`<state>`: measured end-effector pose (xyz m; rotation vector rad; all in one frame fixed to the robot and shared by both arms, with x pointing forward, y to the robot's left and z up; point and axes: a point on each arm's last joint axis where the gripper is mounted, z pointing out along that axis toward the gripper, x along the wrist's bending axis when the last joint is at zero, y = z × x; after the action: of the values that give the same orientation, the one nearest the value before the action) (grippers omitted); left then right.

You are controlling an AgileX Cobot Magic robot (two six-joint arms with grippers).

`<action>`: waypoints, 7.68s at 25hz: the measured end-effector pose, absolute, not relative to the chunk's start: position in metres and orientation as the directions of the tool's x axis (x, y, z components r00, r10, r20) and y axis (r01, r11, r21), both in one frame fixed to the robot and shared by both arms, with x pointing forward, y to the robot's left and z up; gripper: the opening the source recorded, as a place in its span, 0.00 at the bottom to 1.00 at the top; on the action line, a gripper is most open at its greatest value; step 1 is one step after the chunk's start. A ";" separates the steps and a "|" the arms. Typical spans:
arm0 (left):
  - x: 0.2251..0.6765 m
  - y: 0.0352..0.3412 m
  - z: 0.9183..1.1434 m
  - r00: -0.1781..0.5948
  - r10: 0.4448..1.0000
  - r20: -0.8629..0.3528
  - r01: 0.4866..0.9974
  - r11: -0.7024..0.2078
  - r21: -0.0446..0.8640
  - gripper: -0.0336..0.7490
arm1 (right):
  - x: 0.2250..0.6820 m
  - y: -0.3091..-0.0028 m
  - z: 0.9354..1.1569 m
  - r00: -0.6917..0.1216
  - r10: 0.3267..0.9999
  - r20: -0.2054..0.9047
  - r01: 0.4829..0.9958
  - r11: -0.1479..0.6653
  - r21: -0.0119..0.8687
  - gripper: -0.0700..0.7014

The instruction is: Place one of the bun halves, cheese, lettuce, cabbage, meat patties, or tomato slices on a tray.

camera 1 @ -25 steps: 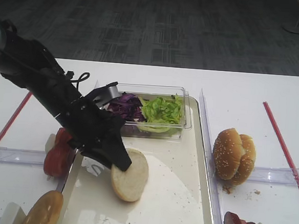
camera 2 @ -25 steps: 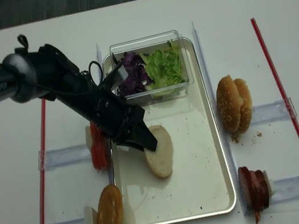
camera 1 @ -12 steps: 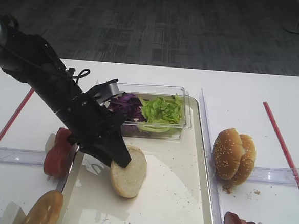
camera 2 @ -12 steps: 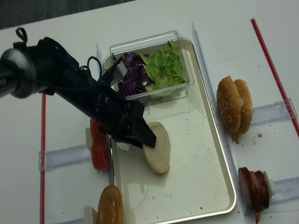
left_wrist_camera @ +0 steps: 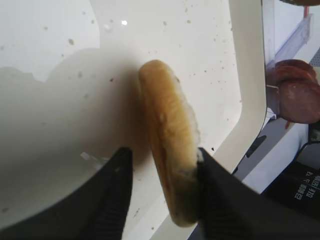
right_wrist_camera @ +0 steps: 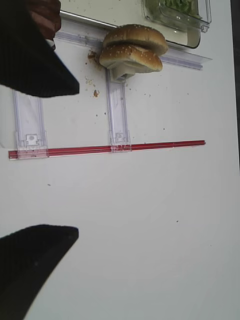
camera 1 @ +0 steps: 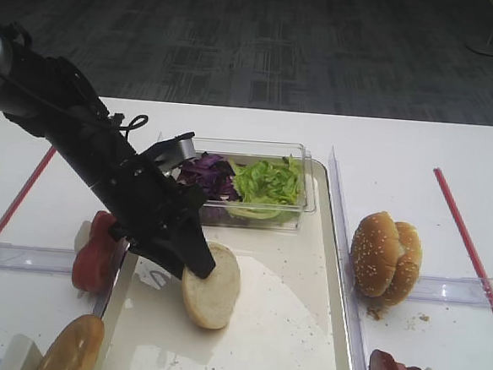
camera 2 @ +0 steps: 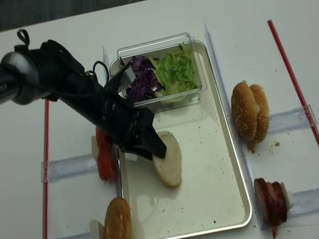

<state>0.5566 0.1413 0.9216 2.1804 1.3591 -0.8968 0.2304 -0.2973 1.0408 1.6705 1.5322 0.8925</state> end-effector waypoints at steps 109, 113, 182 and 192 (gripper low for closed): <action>0.589 0.289 1.045 0.182 0.983 -0.020 0.975 -0.177 0.136 0.61 | 0.230 -0.297 1.041 0.067 0.997 0.035 0.522 -0.065 0.850 0.81; 0.579 0.289 1.067 0.191 0.982 -0.010 0.963 -0.186 0.193 0.63 | 0.230 -0.297 1.041 0.067 0.997 0.035 0.522 -0.065 0.850 0.81; 0.225 0.295 1.046 0.152 0.988 0.033 0.617 -0.120 0.777 0.64 | 0.230 -0.297 1.041 0.067 0.997 0.035 0.522 -0.065 0.850 0.81; 0.231 0.296 1.041 0.118 0.993 0.025 0.597 -0.091 0.797 0.63 | 0.230 -0.297 1.041 0.067 0.997 0.035 0.522 -0.065 0.850 0.81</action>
<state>0.2312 0.2962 1.0412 1.7641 1.5479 0.7971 0.2304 -0.2973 1.0408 1.6705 1.5322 0.8925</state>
